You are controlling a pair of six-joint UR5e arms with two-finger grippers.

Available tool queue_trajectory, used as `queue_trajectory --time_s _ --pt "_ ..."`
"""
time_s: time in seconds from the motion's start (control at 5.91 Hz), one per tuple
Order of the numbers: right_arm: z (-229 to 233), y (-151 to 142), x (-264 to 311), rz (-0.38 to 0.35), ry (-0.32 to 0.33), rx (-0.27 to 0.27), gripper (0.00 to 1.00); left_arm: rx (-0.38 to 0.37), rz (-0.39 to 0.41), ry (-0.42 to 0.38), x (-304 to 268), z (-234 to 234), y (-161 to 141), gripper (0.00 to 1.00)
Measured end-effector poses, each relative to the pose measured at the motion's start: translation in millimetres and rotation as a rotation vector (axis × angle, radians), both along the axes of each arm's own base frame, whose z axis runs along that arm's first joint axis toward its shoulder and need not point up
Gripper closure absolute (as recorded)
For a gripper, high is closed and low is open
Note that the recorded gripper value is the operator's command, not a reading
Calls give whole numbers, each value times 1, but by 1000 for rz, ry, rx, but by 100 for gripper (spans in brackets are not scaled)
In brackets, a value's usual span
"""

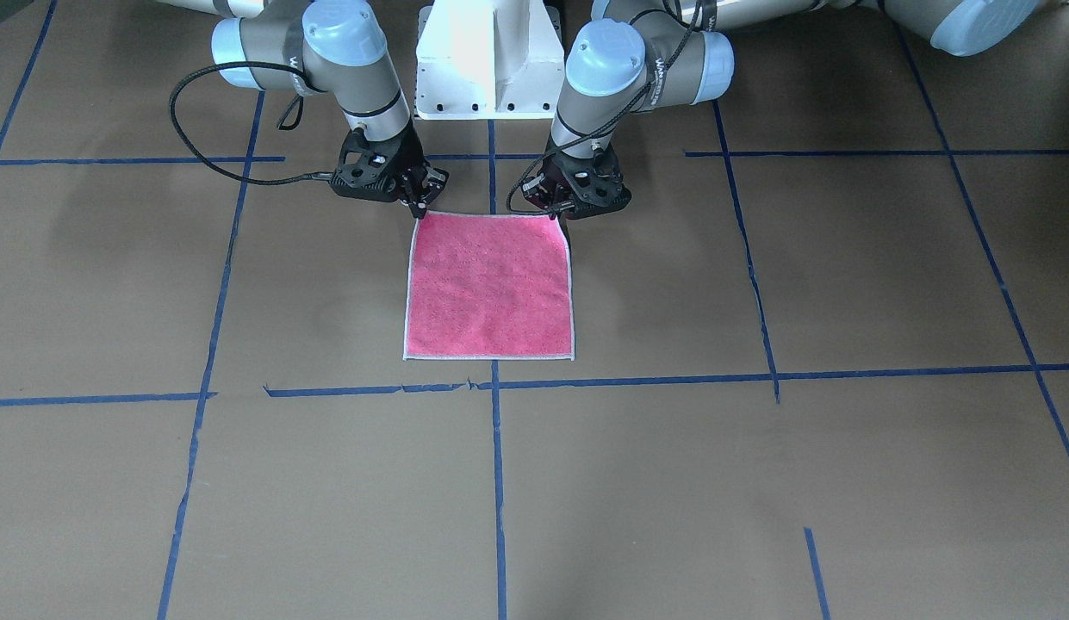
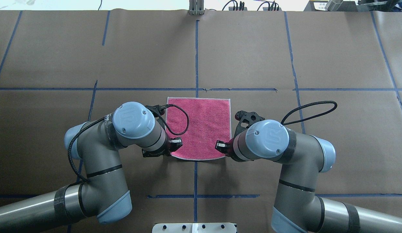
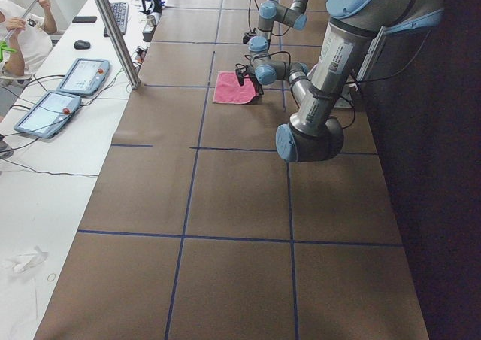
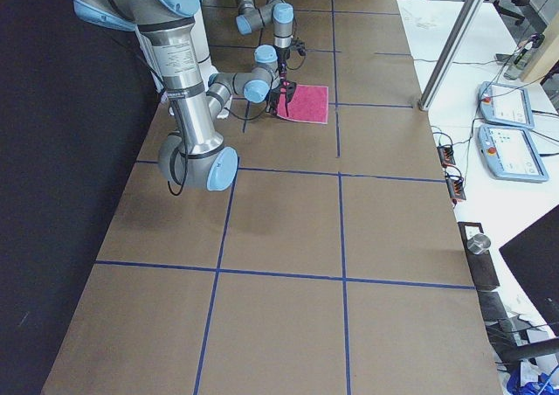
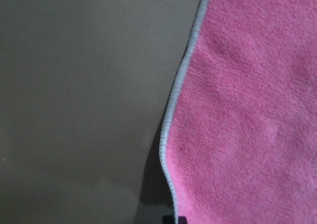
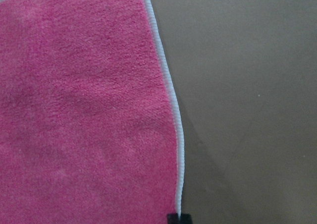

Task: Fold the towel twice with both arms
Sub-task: 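Lift the near edge with both grippers and fold it over toward the far edge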

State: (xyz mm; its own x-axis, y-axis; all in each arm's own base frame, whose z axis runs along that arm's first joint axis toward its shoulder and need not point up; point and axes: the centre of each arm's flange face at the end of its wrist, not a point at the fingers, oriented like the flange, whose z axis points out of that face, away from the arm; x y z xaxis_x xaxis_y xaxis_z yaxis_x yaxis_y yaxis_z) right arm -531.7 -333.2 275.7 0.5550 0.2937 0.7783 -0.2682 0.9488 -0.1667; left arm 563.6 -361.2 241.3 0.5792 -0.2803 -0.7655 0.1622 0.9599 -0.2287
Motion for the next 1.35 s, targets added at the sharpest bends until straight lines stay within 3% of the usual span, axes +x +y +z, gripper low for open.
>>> queue_trajectory --time_s 0.68,1.35 --pt "-5 -47 26 79 -7 14 97 13 -80 19 -19 -20 -56 99" --pt "1 -88 25 124 26 14 97 -1 -131 -11 -12 -2 -103 99"
